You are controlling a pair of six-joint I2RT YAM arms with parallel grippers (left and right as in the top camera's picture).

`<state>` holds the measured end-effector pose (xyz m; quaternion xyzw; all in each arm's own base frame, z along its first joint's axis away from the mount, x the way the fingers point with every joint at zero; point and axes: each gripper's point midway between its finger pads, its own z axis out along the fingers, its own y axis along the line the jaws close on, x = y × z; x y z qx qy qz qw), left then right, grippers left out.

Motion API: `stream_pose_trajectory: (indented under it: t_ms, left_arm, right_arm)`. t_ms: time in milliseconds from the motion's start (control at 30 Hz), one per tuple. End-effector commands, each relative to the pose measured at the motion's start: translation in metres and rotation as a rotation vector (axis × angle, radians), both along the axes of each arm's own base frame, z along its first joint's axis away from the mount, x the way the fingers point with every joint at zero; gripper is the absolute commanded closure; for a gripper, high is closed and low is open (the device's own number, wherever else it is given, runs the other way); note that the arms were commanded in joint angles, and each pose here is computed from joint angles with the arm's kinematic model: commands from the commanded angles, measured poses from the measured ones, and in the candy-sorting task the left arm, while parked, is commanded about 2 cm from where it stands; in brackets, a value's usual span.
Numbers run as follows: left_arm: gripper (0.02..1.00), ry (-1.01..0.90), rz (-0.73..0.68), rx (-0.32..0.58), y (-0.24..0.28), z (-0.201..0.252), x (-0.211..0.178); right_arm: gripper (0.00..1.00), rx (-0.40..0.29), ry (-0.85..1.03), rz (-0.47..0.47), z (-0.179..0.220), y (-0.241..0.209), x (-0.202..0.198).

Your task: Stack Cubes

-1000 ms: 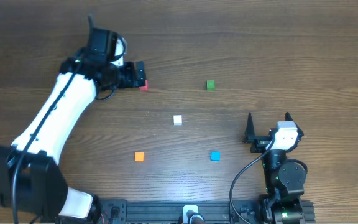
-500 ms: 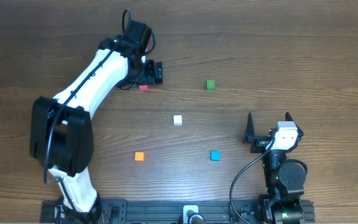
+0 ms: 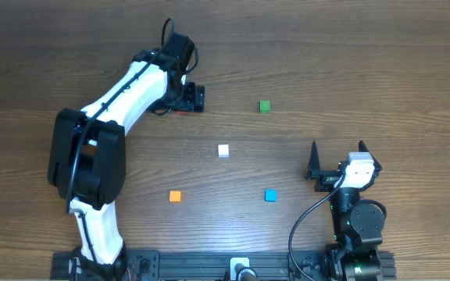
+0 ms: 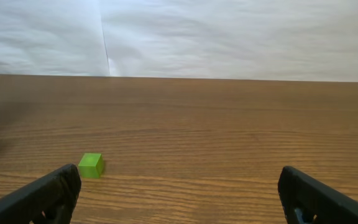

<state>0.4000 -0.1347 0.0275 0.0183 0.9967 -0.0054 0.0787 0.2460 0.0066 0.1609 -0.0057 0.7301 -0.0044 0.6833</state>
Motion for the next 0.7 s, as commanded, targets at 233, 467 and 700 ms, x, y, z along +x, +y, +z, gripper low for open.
stream_pose_trajectory:
  t_ms: [233,467,700]
  left_arm:
    - [0.132,-0.016,-0.038,0.019,0.0038,-0.0161,0.0147]
    - [0.340,-0.017,-0.037,0.019,0.0037,-0.0162,0.0150]
    - [0.459,-0.017,-0.016,0.015,0.0033,-0.0162,0.0147]
  right_arm:
    - [0.007,-0.007,0.001,0.003,-0.0026,-0.0001,0.0002]
    - [0.009,-0.007,0.001,0.003,-0.0026,-0.0001,0.0002]
    - [0.007,-0.007,0.001,0.003,-0.0026,-0.0001,0.0002]
